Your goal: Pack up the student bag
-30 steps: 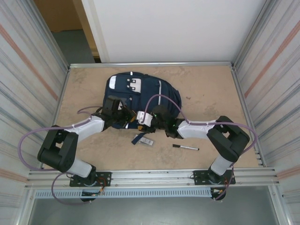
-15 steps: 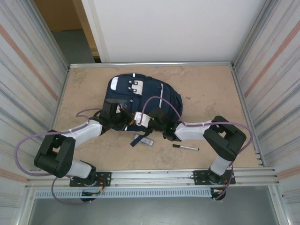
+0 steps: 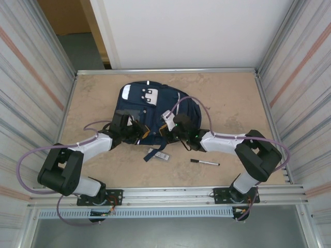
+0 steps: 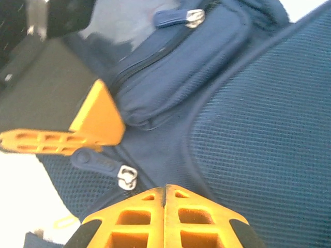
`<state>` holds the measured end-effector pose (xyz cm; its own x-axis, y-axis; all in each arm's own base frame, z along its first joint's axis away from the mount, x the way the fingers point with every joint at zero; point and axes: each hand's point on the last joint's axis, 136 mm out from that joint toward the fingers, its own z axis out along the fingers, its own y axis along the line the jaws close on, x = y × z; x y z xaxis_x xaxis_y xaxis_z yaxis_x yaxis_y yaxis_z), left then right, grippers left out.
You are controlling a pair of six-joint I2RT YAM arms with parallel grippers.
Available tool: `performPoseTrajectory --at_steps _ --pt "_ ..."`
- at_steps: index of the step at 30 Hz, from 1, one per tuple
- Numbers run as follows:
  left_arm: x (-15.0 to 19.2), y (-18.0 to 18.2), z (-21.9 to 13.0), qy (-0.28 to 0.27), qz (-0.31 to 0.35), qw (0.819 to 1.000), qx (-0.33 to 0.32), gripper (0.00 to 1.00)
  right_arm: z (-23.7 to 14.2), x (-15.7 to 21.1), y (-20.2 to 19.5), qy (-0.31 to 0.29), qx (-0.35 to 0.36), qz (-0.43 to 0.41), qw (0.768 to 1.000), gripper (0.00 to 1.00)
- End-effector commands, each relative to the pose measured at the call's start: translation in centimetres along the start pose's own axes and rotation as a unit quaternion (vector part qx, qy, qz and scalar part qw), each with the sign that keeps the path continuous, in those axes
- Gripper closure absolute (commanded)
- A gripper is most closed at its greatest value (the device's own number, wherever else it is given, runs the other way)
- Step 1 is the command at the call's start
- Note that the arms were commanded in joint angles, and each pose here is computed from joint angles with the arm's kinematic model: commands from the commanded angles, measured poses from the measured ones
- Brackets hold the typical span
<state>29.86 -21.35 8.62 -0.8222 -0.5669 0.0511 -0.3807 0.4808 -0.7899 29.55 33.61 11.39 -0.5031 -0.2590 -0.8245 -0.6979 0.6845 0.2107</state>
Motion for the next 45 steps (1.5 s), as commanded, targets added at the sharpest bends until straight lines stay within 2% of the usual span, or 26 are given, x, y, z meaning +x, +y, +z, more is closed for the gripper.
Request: performPoseTrajectory --at_steps 1,3,5,6,7,8,10,11,13,18,20,24,30,32,37,42,45 --pt "0.3 -0.3 -0.5 0.004 0.002 1.000 0.010 1.00 -1.1 0.3 1.3 0.010 -0.030 0.116 0.993 0.94" --pt "0.4 -0.5 -0.4 0.008 0.009 1.000 0.010 1.00 -1.1 0.6 0.9 0.006 -0.022 0.144 0.989 0.81" --pt "0.5 -0.8 -0.3 0.010 0.010 1.000 0.010 1.00 -1.5 0.7 1.5 0.004 -0.027 0.099 0.995 0.77" --pt "0.7 -0.9 -0.2 0.013 0.007 1.000 0.010 1.00 -1.8 0.7 1.8 0.006 -0.019 0.050 0.999 0.74" --pt "1.0 -1.1 -0.1 0.019 0.004 1.000 0.012 1.00 -2.1 0.7 2.9 0.004 -0.014 -0.033 0.999 0.68" --pt "1.3 -1.3 0.0 0.025 0.005 1.000 0.015 1.00 -2.3 1.0 3.8 0.002 -0.011 -0.125 0.992 0.60" --pt "1.9 -1.6 0.0 0.035 0.010 0.999 0.013 1.00 -2.2 2.0 5.5 0.004 -0.033 -0.270 0.962 0.54" --pt "2.2 -1.6 -0.1 0.035 0.011 0.999 0.008 1.00 -2.0 2.4 5.7 0.007 -0.039 -0.321 0.946 0.52" --pt "2.7 -1.7 -0.1 0.035 0.014 0.999 0.006 1.00 -1.3 1.9 4.8 -0.002 -0.010 -0.366 0.930 0.52" --pt "3.5 -1.8 -0.5 0.036 0.018 0.999 0.009 1.00 0.8 1.2 3.7 -0.018 0.025 -0.424 0.905 0.50" --pt "3.6 -1.5 -0.4 0.031 0.014 0.999 0.008 1.00 1.3 0.6 3.4 -0.028 0.041 -0.426 0.903 0.50" --pt "4.2 -1.8 -0.1 0.043 0.008 0.999 0.020 1.00 1.5 0.1 4.1 -0.056 0.023 -0.387 0.920 0.53" --pt "4.4 -1.5 0.7 0.041 -0.002 0.999 0.026 1.00 0.6 -1.0 4.5 -0.088 0.028 -0.351 0.932 0.57" --pt "4.5 -1.4 0.7 0.041 -0.003 0.999 0.028 1.00 0.7 -1.0 4.0 -0.088 0.033 -0.340 0.936 0.63" --pt "4.5 -1.7 0.5 0.040 -0.005 0.999 0.034 1.00 0.5 -1.4 2.3 -0.092 0.049 -0.290 0.951 0.94" --pt "4.1 -1.0 0.3 0.025 -0.010 0.999 0.022 1.00 -0.2 -1.4 2.2 -0.089 0.033 -0.237 0.967 1.00" --pt "3.7 -0.8 0.2 0.017 -0.015 0.999 0.028 1.00 -1.0 -1.7 0.2 -0.096 0.044 -0.136 0.985 1.00"
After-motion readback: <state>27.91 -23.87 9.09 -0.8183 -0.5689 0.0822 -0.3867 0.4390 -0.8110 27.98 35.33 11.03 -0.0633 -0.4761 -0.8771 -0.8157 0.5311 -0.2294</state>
